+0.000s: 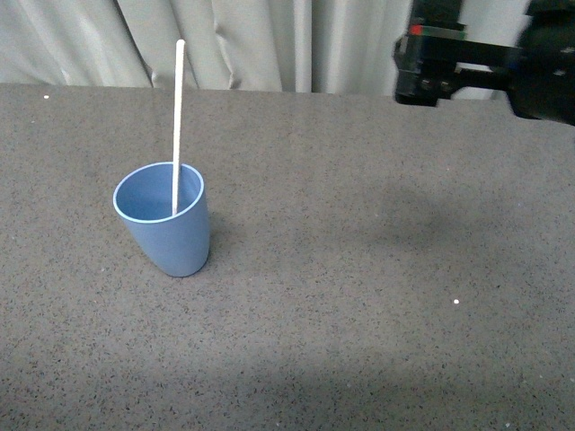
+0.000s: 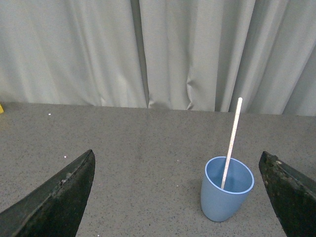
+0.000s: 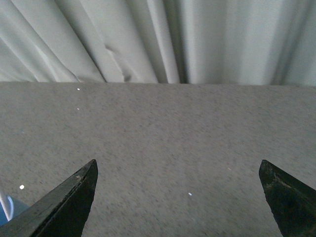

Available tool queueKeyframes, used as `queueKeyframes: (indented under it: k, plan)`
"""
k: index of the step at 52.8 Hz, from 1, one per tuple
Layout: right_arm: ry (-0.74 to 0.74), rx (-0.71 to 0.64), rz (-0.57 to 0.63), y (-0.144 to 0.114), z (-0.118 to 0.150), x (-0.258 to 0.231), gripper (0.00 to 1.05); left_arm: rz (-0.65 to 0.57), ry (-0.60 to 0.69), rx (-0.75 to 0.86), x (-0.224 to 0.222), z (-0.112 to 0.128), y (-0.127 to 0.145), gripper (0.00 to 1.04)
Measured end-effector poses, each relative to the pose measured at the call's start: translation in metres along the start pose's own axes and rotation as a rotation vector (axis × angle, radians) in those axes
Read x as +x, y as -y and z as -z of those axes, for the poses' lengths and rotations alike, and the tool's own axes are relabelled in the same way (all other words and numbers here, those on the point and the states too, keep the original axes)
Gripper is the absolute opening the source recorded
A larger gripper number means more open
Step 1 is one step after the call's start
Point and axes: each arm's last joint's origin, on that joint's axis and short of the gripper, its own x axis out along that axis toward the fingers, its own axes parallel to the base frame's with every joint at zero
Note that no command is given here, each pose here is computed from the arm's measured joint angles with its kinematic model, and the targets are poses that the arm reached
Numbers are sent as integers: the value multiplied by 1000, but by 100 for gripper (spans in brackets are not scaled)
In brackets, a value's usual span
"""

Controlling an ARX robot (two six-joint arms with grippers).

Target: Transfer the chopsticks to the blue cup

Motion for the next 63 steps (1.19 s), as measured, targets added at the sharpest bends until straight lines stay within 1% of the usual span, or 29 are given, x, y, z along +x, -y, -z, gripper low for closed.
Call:
queueKeyframes:
  k: [5,10,12,14,15,16,17,19,20,22,23,25,27,28,29,30,31,33,35,36,38,41,43,46,63]
  plan:
    - [6,-23,87,14,0,-25,95,0,0,0,0,0,0,98]
    - [10,-52,260,31,7,-65,95,0,0,0,0,0,0,98]
    - [22,-53,304,36,11,-80,95,0,0,0,0,0,0,98]
    - [25,-51,316,38,13,-88,95,0,0,0,0,0,0,98]
    - [39,-55,311,40,16,-92,93,0,0,0,0,0,0,98]
    - [109,-65,290,42,19,-101,88,0,0,0,0,0,0,98]
    - [131,-72,284,43,21,-104,86,0,0,0,0,0,0,98]
    - [207,-87,271,46,26,-115,79,0,0,0,0,0,0,98]
    - [225,-89,271,46,27,-118,78,0,0,0,0,0,0,98]
    - [281,-100,270,47,29,-128,69,-1,0,0,0,0,0,98]
    - [286,-101,270,47,29,-129,69,-1,-1,0,0,0,0,98]
    - [313,-108,269,48,28,-136,60,-1,-1,0,0,0,0,98]
    - [318,-113,271,49,28,-140,53,-1,-1,0,0,0,0,98]
    - [318,-114,269,49,29,-141,51,-1,-1,0,0,0,0,98]
    - [316,-116,269,50,30,-144,44,-1,-1,0,0,0,0,98]
    - [315,-116,269,50,30,-146,42,-1,-1,0,0,0,0,98]
    - [312,-118,270,51,32,-149,36,-1,-1,0,0,0,0,98]
    - [310,-119,271,51,33,-150,31,-1,-1,0,0,0,0,98]
    - [309,-120,271,52,34,-154,23,-1,-1,0,0,0,0,98]
    - [309,-120,271,52,34,-154,22,-1,-1,0,0,0,0,98]
    - [310,-121,262,53,34,-158,15,-1,-1,0,0,0,0,98]
    - [309,-124,247,56,35,-161,8,-1,0,0,0,0,0,98]
    - [312,-123,258,59,35,-165,1,-1,-1,0,0,0,0,98]
    - [313,-120,278,60,36,-169,1,-1,-1,0,0,0,0,98]
    - [327,-123,272,56,38,-185,1,0,-1,0,0,0,0,98]
